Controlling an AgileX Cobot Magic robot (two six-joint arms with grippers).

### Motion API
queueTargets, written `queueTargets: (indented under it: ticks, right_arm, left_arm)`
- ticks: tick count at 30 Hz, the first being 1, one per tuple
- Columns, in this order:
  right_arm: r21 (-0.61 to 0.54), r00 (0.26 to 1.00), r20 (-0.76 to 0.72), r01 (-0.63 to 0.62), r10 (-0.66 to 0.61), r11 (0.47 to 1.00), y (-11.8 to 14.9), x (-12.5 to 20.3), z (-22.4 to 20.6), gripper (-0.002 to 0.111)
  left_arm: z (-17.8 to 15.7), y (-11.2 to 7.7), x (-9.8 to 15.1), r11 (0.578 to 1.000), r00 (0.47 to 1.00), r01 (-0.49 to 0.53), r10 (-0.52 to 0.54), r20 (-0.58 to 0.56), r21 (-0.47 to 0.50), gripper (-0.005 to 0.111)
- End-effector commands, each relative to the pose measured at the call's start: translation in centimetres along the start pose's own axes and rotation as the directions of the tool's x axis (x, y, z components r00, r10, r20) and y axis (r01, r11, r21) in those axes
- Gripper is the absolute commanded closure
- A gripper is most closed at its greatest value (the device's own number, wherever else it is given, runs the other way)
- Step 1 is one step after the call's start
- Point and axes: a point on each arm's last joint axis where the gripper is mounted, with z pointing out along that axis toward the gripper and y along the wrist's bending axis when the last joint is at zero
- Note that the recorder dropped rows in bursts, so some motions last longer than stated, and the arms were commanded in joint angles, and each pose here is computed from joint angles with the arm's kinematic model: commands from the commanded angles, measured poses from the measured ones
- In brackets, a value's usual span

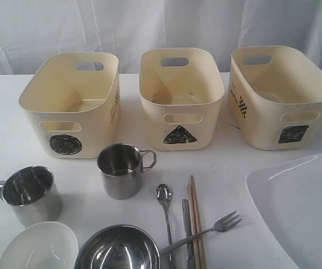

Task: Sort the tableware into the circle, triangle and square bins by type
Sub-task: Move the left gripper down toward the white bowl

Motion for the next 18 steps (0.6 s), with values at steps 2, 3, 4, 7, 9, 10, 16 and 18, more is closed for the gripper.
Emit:
queueTargets:
  ticks: [2,3,4,7,9,10,16,18]
  right_arm:
    - [-0.002,1.000,0.005,-0.003,0.003,1.000,0.0,0.0,0.0,0.108]
    - [-0.002,1.000,0.005,-0.003,0.003,1.000,0.0,0.0,0.0,0.108]
    - [-0.002,1.000,0.005,-0.003,0.003,1.000,0.0,0.0,0.0,0.108]
    - [-0.002,1.000,0.005,-0.003,0.003,1.000,0.0,0.0,0.0,0.108]
    - [-0.002,1.000,0.005,-0.003,0.003,1.000,0.0,0.0,0.0,0.108]
    - [-0.002,1.000,0.005,-0.003,0.003,1.000,0.0,0.0,0.0,0.108]
    - [-0.002,1.000,0.005,-0.003,0.003,1.000,0.0,0.0,0.0,0.108]
    - [-0.002,1.000,0.005,-0.003,0.003,1.000,0.0,0.0,0.0,0.108]
  left_arm:
    - [0.0,-0.1,-0.3,0.997,0.997,0.071,-0.072,0.042,0.018,0.107]
    - [0.0,-0.2,-0.8,0.988,0.984,0.149,-0.152,0.091,0.041,0.107]
    - [-0.1,-0.2,-1.4,0.975,0.963,0.214,-0.221,0.155,0.059,0.107]
    - [-0.6,0.3,-3.2,0.941,0.873,0.324,-0.336,0.353,0.095,0.107]
    - [-1.1,0.7,-4.3,0.953,0.828,0.292,-0.293,0.478,0.078,0.107]
    - [-1.3,0.8,-4.6,0.959,0.815,0.276,-0.272,0.512,0.070,0.107]
    - [-2.0,0.3,-5.9,0.932,0.812,0.337,-0.360,0.459,0.133,0.107]
    - [-2.3,0.2,-6.7,0.914,0.805,0.371,-0.404,0.435,0.162,0.107]
